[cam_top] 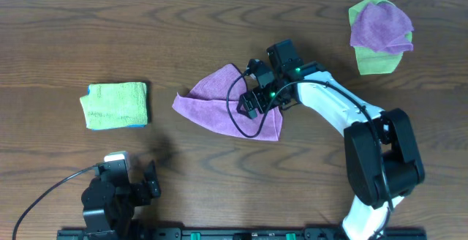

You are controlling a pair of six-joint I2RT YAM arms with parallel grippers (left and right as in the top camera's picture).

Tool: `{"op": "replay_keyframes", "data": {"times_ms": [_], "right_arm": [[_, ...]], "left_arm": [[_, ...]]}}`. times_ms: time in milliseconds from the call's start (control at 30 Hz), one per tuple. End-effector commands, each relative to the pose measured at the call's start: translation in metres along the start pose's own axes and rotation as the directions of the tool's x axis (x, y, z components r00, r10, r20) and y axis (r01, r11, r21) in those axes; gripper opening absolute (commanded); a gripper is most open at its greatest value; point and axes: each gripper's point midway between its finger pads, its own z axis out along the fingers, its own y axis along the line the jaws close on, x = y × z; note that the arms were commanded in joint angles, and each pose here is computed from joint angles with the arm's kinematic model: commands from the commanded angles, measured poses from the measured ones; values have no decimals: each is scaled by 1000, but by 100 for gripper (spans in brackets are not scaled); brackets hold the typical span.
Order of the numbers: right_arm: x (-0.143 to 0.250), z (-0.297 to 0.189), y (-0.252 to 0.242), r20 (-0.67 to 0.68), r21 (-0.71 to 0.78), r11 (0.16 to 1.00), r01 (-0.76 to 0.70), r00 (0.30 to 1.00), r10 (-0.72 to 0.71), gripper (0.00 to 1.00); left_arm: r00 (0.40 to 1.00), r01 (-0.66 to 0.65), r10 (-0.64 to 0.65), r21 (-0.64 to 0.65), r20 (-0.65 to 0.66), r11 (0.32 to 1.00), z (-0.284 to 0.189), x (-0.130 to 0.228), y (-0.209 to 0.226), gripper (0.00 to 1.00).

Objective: Fold the cloth
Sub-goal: 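Lay the pink cloth down at center and drag it flat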

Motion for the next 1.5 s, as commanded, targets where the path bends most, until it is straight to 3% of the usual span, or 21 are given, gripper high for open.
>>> {"op": "replay_keyframes", "data": {"times_ms": [0,200,600,733,867,900,1133,1467], "right_arm": [[4,4,-3,-22,19,1000,21,1000,-21,84],[9,9,-5,-45,17,1000,11,999,-11,66],[17,12,-8,-76,34,999,15,997,-13,56],[21,15,-9,-93,36,999,10,996,-6,37],[22,15,-9,-98,37,999,6,995,-3,5],[24,14,-8,-105,32,999,3,994,0,1],[46,7,23,-190,-67,998,6,982,-19,1],[58,-15,94,-208,-119,982,146,963,-169,1]], "left_arm": [[1000,6,-6,4,-4,1000,2,3,0,95],[1000,6,-6,3,-4,1000,2,3,0,95],[1000,5,-5,3,-4,1000,2,3,0,95],[1000,5,-5,3,-4,1000,2,3,0,96],[1000,5,-5,3,-4,1000,2,3,0,95],[1000,5,-5,3,-4,1000,2,3,0,95],[1000,5,-5,3,-2,1000,2,2,0,95],[1000,5,-5,2,-2,1000,2,2,0,95]]}}
